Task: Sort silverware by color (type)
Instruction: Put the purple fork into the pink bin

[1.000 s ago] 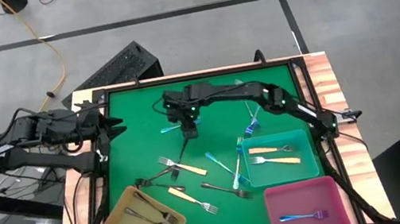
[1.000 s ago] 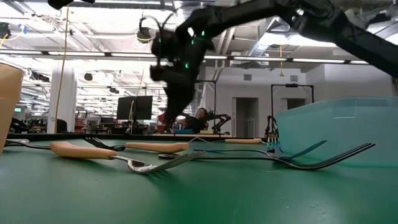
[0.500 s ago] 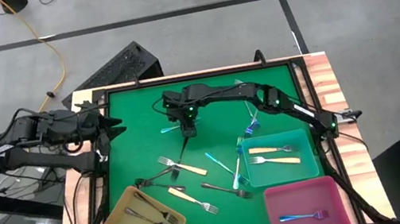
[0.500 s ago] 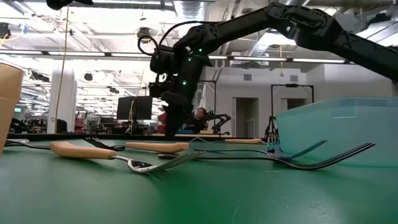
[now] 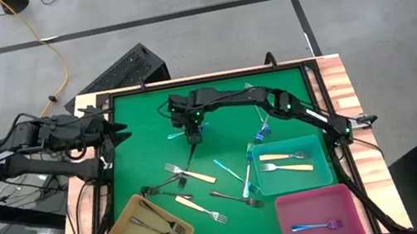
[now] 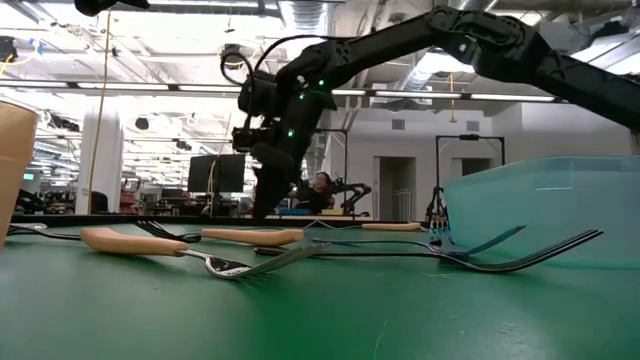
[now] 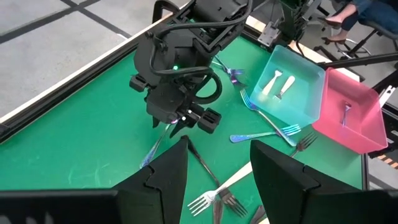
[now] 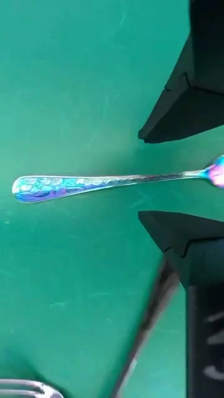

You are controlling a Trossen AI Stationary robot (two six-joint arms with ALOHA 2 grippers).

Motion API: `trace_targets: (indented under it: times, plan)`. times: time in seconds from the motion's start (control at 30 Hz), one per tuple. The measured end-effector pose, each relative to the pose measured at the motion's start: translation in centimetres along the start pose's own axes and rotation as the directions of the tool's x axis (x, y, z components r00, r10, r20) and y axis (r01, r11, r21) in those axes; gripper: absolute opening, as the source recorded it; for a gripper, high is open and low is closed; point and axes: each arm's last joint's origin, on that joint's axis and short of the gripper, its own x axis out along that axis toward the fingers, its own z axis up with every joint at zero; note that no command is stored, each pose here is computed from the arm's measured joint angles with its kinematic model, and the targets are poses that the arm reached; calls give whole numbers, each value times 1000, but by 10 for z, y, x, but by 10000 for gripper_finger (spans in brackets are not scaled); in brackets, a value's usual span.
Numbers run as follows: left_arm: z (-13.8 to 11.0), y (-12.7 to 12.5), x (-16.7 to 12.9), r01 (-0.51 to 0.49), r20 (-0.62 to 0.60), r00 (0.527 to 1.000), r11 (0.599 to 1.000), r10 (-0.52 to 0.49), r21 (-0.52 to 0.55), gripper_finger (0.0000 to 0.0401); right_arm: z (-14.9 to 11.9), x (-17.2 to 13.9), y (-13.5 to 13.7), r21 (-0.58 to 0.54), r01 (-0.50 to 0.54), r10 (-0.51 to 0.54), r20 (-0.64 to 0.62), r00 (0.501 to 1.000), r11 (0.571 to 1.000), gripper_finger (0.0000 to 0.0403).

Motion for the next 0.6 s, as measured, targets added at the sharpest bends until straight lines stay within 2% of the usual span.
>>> trace_targets:
  times: [0.23, 0.33, 0.4, 0.6]
  plan:
    - [-2, 1, 0, -10, -17, 1000, 1000, 10, 6, 158, -7, 18, 1, 37, -21, 22, -40, 999, 999, 207]
    - [-2, 1, 0, -9, -17, 1000, 1000, 10, 5, 158, -7, 18, 2, 52, -22, 24, -47, 999, 998, 190]
    - [-2, 1, 0, -10, -17, 1000, 1000, 10, 6, 158, -9, 18, 1, 72, -19, 23, -59, 998, 997, 160]
    - [-2, 1, 0, -11, -16, 1000, 1000, 11, 6, 158, -12, 18, 2, 116, -25, 36, -96, 995, 993, 38]
